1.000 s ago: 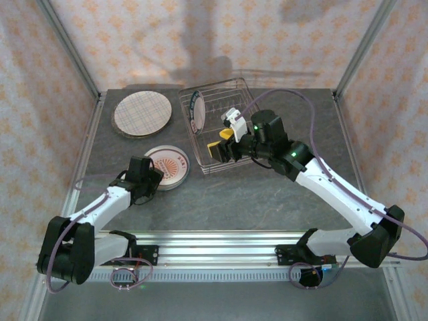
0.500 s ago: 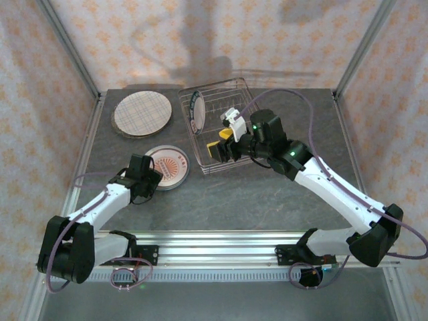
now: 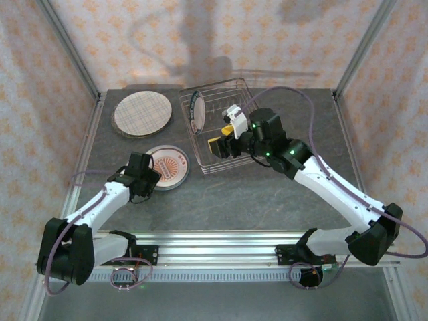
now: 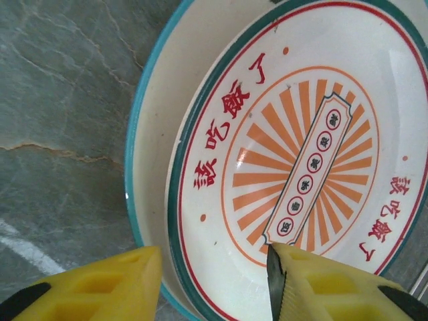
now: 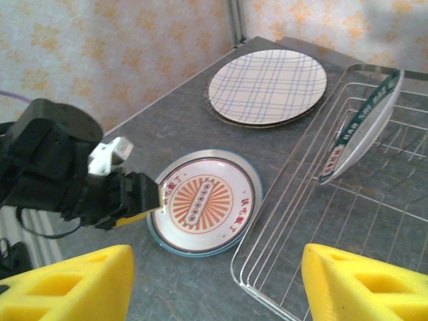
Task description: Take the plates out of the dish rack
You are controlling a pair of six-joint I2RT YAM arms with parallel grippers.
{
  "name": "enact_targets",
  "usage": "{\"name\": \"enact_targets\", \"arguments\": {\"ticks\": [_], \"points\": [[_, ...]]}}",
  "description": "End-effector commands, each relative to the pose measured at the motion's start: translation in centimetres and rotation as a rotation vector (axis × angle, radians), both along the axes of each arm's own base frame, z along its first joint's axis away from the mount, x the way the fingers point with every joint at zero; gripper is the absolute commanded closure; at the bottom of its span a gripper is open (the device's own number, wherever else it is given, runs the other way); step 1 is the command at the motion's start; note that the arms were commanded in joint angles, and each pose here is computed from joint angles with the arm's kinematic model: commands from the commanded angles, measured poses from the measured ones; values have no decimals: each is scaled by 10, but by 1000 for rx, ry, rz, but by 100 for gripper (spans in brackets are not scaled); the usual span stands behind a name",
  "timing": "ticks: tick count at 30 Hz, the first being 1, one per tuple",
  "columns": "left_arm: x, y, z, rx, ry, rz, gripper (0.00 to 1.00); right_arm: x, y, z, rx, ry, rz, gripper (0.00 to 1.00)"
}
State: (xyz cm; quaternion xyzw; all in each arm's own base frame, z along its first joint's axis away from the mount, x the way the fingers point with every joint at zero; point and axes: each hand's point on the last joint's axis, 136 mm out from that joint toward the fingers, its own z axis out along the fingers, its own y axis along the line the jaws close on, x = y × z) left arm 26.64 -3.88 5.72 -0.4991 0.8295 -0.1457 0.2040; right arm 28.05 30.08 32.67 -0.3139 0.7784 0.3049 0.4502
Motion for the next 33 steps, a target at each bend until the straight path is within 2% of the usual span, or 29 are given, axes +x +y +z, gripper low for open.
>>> {"name": "enact_targets", "arguments": {"ticks": [1,7,14,18,26,33], "points": [[-5,16,16,83,6,18,49,17,-2,13,19,6,-105,34],[-6,18,34,94,-17,14,34,53,-6,7,36,60,-297,40],[-3,17,84,106,-109,-28,33,97,10,-18,20,176,-451,49],[-1,13,123,104,-204,-86,32,122,27,-39,-20,244,-501,51],[1,-18,196,41,-446,-292,31,167,44,-80,-119,288,-585,52],[-11,-38,257,12,-665,-437,31,195,50,-112,-209,304,-604,55]]}}
